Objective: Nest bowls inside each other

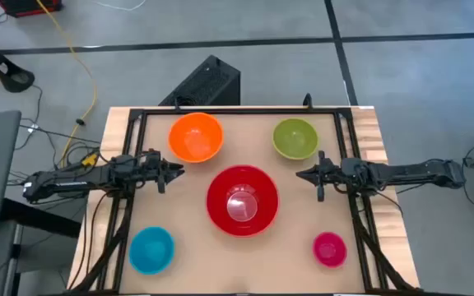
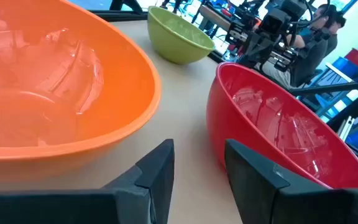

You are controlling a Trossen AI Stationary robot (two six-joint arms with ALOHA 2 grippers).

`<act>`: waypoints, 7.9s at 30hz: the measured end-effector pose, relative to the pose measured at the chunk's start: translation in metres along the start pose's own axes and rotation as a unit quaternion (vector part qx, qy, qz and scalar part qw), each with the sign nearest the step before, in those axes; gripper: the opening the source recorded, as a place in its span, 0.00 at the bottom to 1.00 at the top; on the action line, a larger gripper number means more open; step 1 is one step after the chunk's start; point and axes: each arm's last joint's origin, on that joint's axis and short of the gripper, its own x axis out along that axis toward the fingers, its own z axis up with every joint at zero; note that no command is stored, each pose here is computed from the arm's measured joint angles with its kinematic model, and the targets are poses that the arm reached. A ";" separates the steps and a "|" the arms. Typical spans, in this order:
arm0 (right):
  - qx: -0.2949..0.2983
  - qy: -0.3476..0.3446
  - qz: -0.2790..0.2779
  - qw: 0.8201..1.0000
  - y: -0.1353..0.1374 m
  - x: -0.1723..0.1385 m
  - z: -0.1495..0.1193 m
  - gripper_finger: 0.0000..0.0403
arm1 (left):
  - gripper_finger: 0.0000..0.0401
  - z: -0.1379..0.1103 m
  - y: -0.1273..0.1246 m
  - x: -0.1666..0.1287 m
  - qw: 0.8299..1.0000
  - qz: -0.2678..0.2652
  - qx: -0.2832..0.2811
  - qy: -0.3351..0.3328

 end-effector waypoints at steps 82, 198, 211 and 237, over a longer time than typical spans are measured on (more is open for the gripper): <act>0.000 -0.004 0.001 1.000 0.000 0.000 0.001 0.04 | 0.32 0.000 0.000 0.000 1.000 0.000 0.000 0.000; 0.282 0.145 -0.286 0.904 -0.141 0.280 0.252 0.04 | 0.32 0.000 0.000 0.000 1.000 -0.002 0.000 0.001; 0.237 0.189 -0.224 0.926 -0.105 0.188 0.311 0.04 | 0.32 0.000 0.000 0.000 1.000 -0.002 0.000 0.001; 0.143 0.350 -0.030 0.925 0.086 0.161 0.254 0.04 | 0.32 0.000 0.000 0.000 1.000 -0.002 0.000 0.001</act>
